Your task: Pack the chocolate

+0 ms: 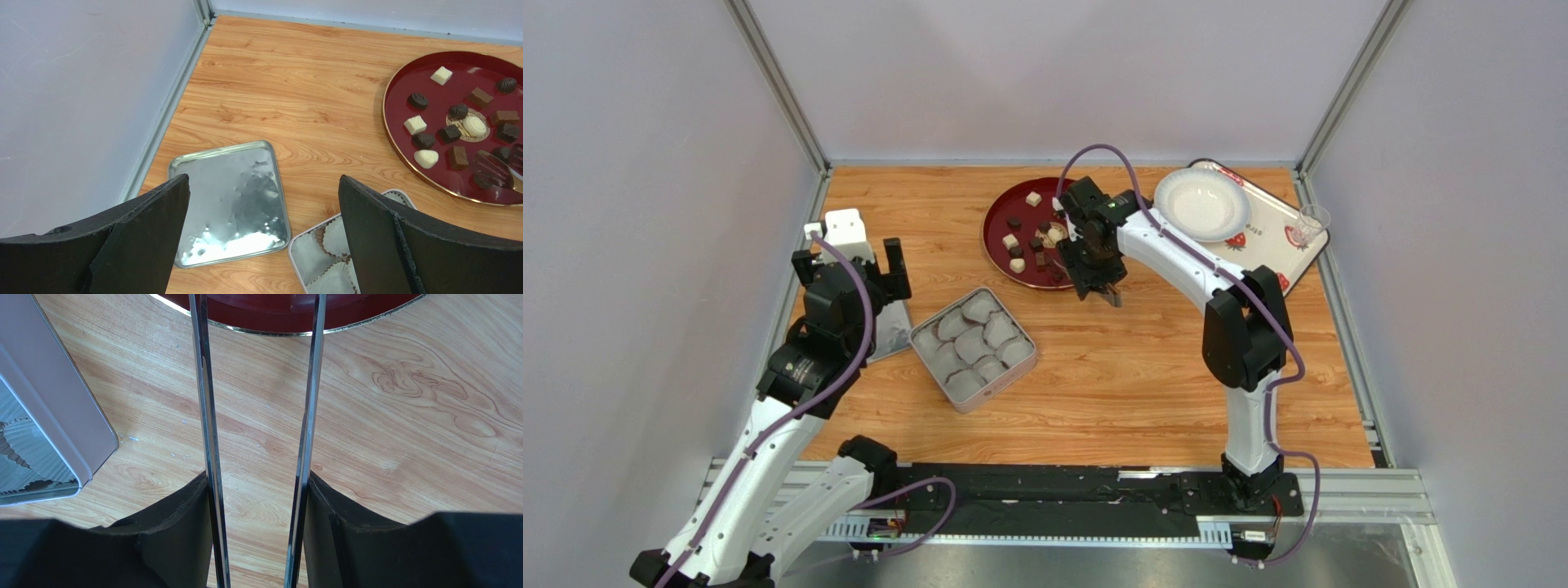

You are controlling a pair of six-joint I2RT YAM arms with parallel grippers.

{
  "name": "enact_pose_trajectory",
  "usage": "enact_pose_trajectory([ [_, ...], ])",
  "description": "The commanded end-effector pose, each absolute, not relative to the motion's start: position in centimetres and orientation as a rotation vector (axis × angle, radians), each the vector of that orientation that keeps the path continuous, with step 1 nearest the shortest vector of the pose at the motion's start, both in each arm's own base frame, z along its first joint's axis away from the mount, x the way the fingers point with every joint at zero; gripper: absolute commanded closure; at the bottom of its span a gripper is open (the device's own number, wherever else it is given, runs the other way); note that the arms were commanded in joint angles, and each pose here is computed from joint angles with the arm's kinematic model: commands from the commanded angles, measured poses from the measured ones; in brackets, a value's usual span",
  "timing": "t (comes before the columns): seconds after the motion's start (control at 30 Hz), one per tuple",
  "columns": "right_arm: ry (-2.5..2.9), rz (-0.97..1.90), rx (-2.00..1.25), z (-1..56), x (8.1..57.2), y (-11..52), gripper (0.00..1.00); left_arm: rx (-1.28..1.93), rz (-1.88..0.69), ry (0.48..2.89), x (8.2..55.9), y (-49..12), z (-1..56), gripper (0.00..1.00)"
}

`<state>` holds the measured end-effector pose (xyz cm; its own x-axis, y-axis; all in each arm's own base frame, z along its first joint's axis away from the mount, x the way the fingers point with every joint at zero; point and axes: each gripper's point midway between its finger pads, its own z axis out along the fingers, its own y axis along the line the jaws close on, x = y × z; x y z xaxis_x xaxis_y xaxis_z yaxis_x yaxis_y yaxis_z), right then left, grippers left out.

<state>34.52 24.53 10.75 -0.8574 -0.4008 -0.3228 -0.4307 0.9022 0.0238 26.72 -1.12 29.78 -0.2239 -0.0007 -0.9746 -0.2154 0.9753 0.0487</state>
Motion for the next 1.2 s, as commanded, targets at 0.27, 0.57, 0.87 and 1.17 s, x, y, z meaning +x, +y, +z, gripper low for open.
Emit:
enact_pose_trajectory([
  [0.27,2.767,0.075,-0.667,10.8,33.1,24.6,0.54,-0.153,0.185,1.756,26.7,-1.3,30.6,0.01],
  [0.57,2.774,0.047,-0.671,10.1,33.5,24.6,0.59,-0.155,0.184,1.755,26.7,-1.2,30.6,0.01],
  [0.87,2.739,0.05,-0.679,11.0,33.7,24.5,0.83,-0.154,0.186,1.755,26.6,-1.2,30.6,0.02],
  [1.17,2.657,0.08,-0.689,14.2,33.1,24.4,0.85,-0.161,0.182,1.753,26.7,-1.2,30.6,0.02],
])
